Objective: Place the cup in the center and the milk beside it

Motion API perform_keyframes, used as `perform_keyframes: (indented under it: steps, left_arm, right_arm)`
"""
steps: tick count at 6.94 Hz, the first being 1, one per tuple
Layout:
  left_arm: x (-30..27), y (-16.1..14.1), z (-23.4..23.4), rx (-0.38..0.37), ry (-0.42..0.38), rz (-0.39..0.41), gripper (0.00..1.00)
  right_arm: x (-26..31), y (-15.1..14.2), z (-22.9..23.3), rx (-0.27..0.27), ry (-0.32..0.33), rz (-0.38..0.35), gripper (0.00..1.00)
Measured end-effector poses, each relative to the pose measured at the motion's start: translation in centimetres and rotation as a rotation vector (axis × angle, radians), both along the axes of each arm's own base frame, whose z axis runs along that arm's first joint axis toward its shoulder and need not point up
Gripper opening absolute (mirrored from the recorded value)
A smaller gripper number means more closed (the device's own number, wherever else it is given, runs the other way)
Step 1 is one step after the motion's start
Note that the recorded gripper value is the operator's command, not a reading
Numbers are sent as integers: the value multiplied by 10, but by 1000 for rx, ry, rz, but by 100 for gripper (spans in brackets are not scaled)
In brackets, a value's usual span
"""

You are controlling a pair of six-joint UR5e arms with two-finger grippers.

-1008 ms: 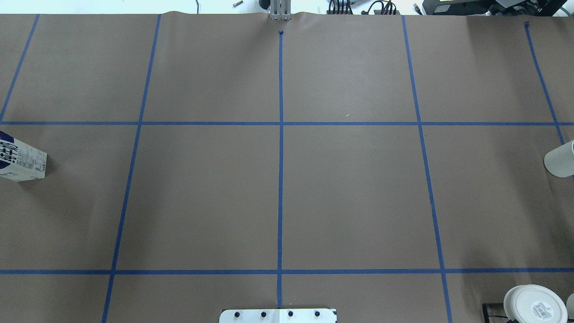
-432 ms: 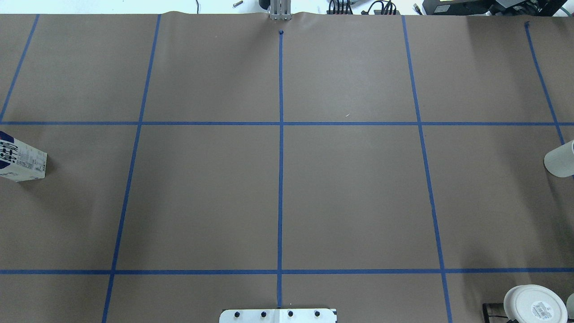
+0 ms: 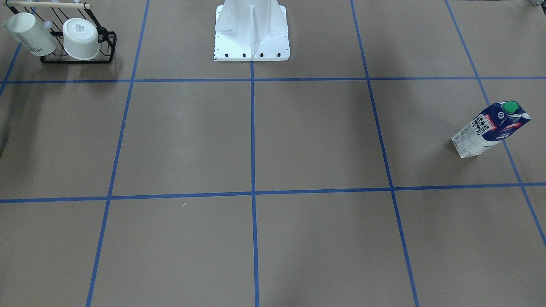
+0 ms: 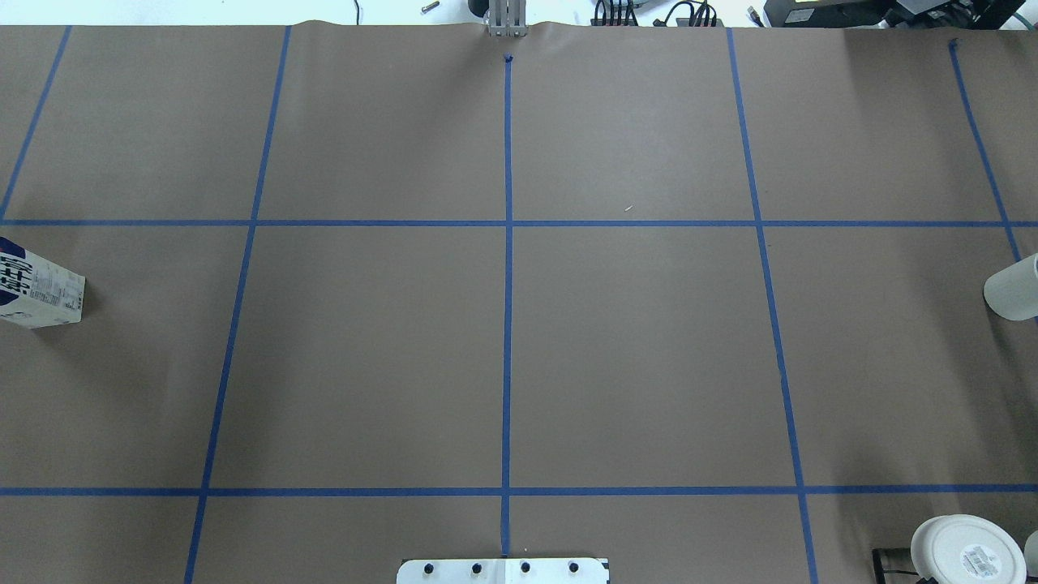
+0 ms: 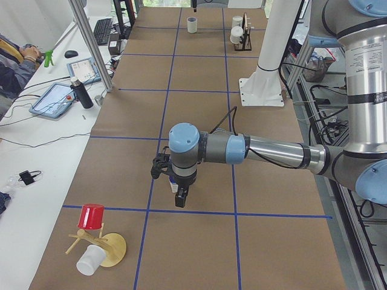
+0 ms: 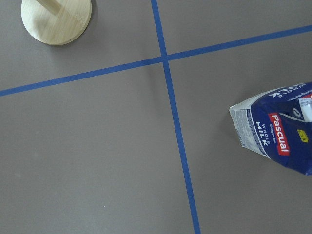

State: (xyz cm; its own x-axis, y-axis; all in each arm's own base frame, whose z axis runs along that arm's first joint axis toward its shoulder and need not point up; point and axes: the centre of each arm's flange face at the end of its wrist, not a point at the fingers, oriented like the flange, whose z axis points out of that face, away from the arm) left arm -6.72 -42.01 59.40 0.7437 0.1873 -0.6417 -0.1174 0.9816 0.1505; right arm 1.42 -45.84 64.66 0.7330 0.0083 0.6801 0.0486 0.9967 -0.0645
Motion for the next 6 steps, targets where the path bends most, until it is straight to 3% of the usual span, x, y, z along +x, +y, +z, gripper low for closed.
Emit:
perform_keyframes:
  steps: [4,6]
  left_arm:
    - [0,0,2,-4,-1,0,98]
    - [0,0,2,-6,-2,-1,98]
  right_arm:
    - [-11,-6,10,-15,7,-22,100]
    - [-13,-4,43,4,-29,-23,100]
